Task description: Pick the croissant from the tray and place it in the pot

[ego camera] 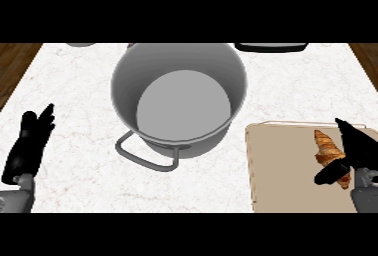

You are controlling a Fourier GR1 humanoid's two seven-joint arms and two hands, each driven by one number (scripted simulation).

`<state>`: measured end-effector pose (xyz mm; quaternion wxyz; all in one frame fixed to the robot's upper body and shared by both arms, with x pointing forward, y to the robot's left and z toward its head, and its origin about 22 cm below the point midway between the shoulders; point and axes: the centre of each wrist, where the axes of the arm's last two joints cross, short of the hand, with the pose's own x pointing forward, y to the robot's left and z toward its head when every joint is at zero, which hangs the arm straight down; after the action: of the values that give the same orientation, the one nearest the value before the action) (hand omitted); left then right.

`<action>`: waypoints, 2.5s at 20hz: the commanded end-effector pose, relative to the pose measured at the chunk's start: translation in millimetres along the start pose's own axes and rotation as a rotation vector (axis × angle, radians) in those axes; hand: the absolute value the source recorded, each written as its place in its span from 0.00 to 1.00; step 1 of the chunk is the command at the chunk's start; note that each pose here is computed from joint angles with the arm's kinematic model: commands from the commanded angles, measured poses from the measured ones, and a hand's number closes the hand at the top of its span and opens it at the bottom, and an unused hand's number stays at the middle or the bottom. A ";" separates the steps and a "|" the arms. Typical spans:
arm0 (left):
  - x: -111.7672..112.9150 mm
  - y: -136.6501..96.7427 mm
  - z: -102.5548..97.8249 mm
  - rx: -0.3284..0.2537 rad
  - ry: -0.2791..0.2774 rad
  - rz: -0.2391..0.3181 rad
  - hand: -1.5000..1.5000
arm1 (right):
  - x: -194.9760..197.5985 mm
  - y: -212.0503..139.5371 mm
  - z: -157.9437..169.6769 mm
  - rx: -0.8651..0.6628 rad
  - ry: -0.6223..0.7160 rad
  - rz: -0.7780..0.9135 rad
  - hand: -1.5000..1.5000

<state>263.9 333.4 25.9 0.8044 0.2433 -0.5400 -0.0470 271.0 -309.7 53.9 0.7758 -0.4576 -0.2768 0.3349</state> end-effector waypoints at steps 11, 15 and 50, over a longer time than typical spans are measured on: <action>14.0 -3.3 13.9 0.000 -0.019 -0.001 0.50 | -22.0 2.8 -17.0 0.046 0.005 -0.030 0.00; -13.1 -3.4 -3.3 -0.011 -0.012 0.007 0.50 | -6.3 45.0 -40.7 0.055 0.017 -0.016 0.00; 12.6 6.3 1.4 -0.004 0.008 -0.004 0.50 | 13.2 -18.6 120.9 -0.524 -0.503 -0.096 1.00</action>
<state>265.4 337.5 32.0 0.8046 0.2464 -0.5386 -0.0418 210.2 -265.7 96.4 0.5937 -0.5213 -0.4854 0.3744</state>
